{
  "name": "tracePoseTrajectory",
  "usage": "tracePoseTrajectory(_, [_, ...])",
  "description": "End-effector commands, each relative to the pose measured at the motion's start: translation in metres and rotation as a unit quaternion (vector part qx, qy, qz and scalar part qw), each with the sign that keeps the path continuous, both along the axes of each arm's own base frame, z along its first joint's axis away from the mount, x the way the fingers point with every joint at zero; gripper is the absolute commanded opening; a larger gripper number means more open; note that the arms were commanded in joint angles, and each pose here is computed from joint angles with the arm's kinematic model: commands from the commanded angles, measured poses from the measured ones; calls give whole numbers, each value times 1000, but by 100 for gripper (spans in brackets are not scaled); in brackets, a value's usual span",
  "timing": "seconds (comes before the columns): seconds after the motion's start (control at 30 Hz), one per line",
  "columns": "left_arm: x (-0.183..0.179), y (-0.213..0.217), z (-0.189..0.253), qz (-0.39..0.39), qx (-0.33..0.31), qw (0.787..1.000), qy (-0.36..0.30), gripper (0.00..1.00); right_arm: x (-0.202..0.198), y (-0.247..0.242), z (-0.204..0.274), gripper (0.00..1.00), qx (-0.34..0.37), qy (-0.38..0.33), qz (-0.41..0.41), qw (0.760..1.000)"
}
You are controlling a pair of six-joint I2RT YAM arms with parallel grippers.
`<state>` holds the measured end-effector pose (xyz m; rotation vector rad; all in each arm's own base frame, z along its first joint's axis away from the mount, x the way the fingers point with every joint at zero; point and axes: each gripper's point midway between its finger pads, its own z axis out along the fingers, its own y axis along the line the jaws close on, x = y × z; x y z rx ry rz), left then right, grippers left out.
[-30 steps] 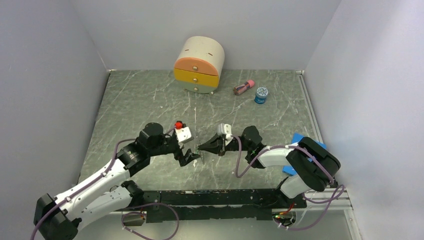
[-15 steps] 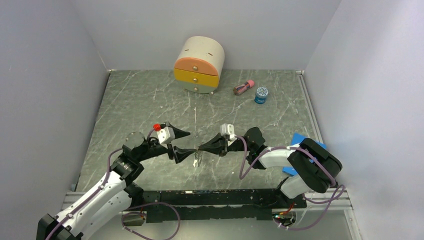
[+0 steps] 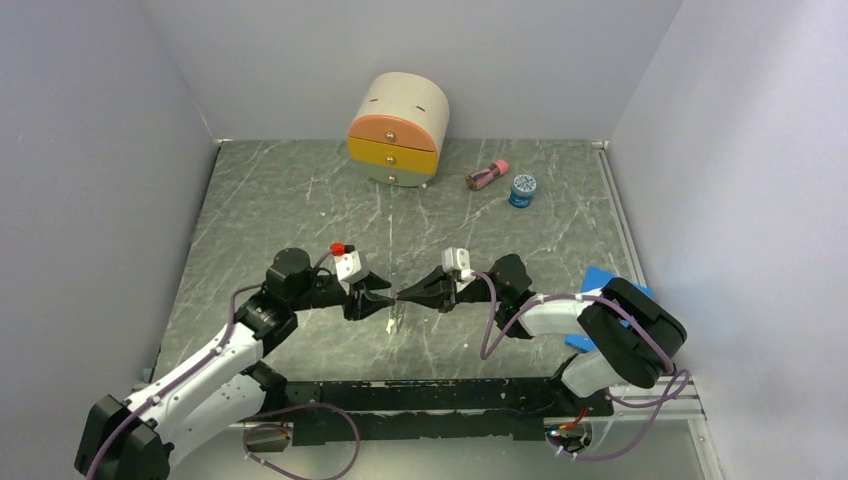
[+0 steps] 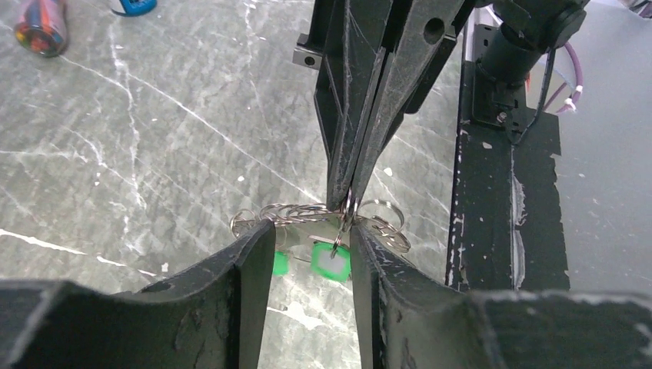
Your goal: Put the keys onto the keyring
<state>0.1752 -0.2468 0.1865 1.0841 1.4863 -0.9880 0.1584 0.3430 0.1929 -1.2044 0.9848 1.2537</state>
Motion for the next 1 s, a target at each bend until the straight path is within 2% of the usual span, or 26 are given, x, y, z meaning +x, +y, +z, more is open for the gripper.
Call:
tracePoseTrajectory(0.0, [0,-7,19,-31,-13,999,-23,44,-5,-2,19,0,26,-37,12,999])
tracePoseTrajectory(0.2, [2,-11,24,-36,-20,999,-29,38,-5,-2,17,0,25,-33,11,999])
tracePoseTrajectory(0.47, [1,-12,29,-42,-28,998,-28,35,-3,-1,13,0,20,-30,10,999])
tracePoseTrajectory(0.6, [3,-11,33,-30,-31,999,-33,27,-2,0,13,0,20,-28,9,999])
tracePoseTrajectory(0.77, [8,-9,34,-11,-33,999,-32,4,-2,0,12,0,19,-26,9,999])
tracePoseTrajectory(0.97, [11,-4,35,9,-25,999,-33,3,-1,0,10,0,16,-23,5,1000])
